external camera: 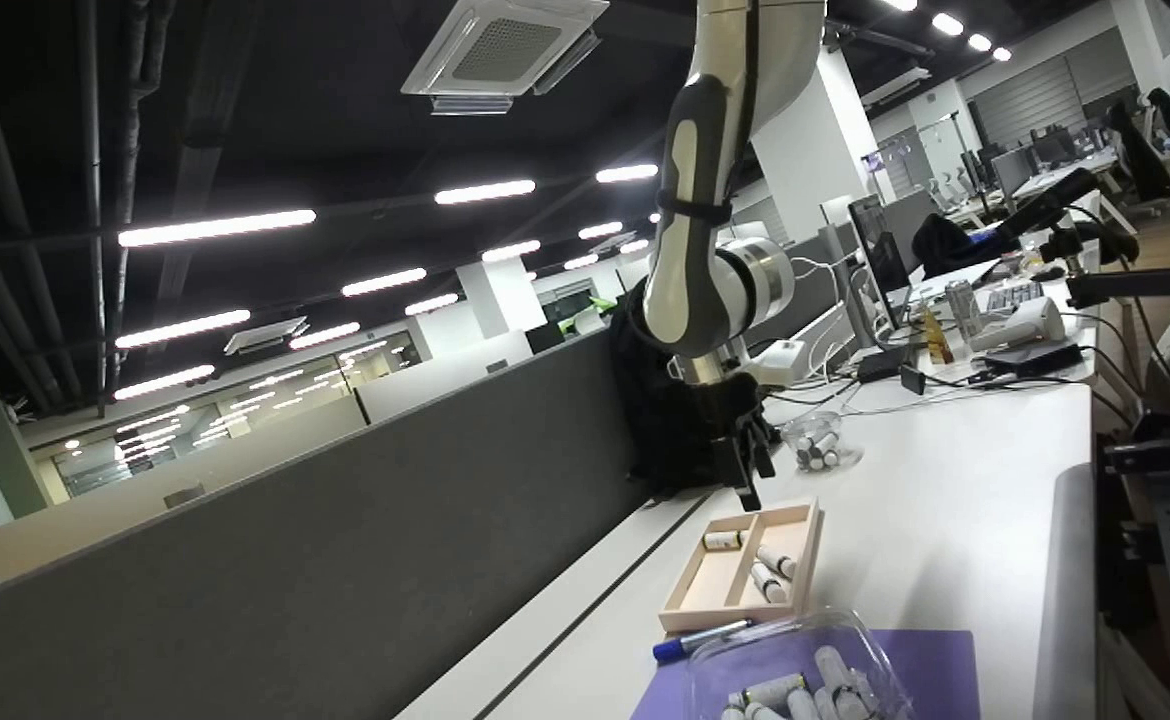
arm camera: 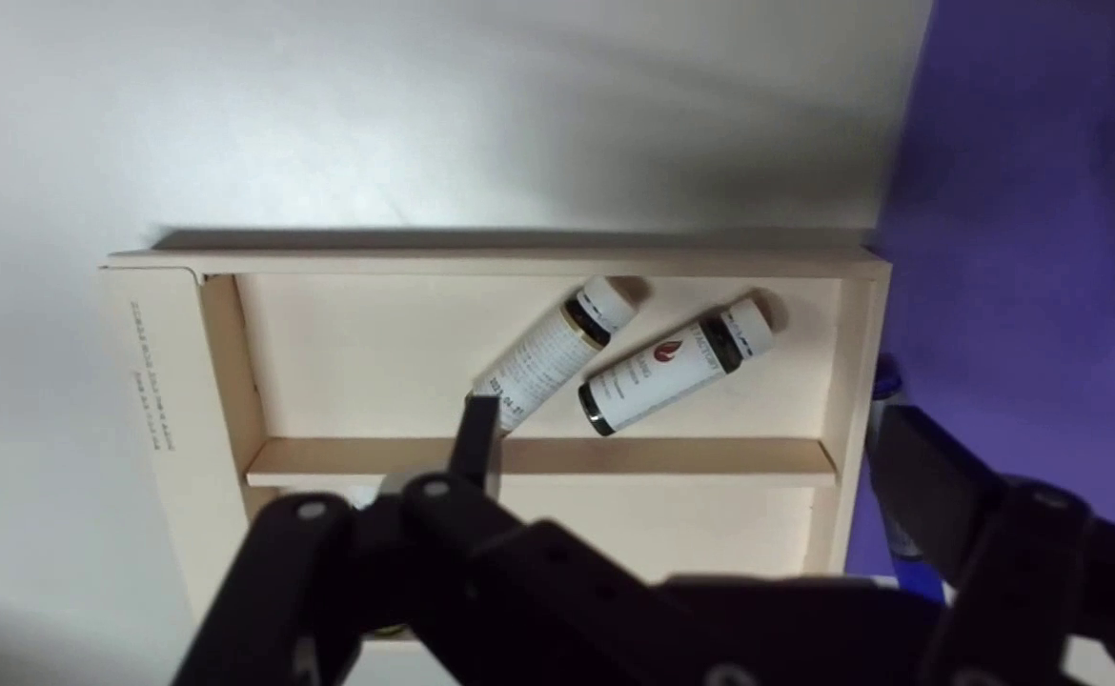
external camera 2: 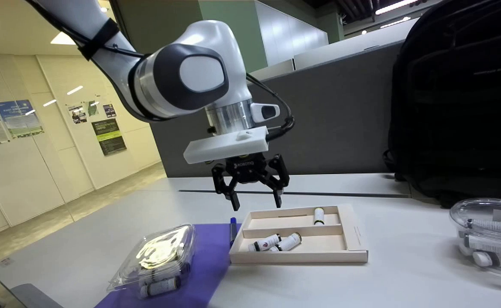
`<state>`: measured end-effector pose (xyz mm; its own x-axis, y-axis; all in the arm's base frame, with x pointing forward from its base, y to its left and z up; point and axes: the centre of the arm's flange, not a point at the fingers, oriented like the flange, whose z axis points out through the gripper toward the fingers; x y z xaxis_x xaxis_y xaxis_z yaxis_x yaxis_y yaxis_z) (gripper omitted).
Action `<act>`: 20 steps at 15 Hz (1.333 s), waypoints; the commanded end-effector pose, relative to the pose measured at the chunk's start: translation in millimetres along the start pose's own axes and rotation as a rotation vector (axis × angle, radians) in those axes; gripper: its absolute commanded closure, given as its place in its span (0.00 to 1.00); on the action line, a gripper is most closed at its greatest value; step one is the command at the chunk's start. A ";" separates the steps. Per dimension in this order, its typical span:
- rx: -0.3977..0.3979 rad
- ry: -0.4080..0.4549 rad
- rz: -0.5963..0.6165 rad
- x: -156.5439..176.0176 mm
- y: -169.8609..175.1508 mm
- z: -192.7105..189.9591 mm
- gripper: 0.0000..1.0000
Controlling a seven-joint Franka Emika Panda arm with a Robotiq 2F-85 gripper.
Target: Pick up one small bottle from the wooden tray and put it on the table.
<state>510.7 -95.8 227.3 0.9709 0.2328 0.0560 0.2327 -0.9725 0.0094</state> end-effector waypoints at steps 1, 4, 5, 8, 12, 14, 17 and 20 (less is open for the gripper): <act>-0.001 -0.005 0.016 -0.1 3.7 3.2 0.00; -0.002 -0.006 0.030 1.1 8.0 5.9 0.00; -0.002 -0.005 0.032 1.8 7.8 5.5 0.00; -0.024 0.006 0.081 7.7 6.2 21.4 0.00; -0.060 0.040 0.191 14.4 13.9 54.1 0.00; -0.073 0.055 0.234 16.0 19.0 68.2 0.00; -0.090 0.072 0.290 19.6 29.2 85.3 0.00; -0.102 0.073 0.328 24.4 42.4 99.0 0.00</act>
<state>531.0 -119.9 141.1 0.9912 -0.0330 0.1278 -0.0412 -0.9972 0.0621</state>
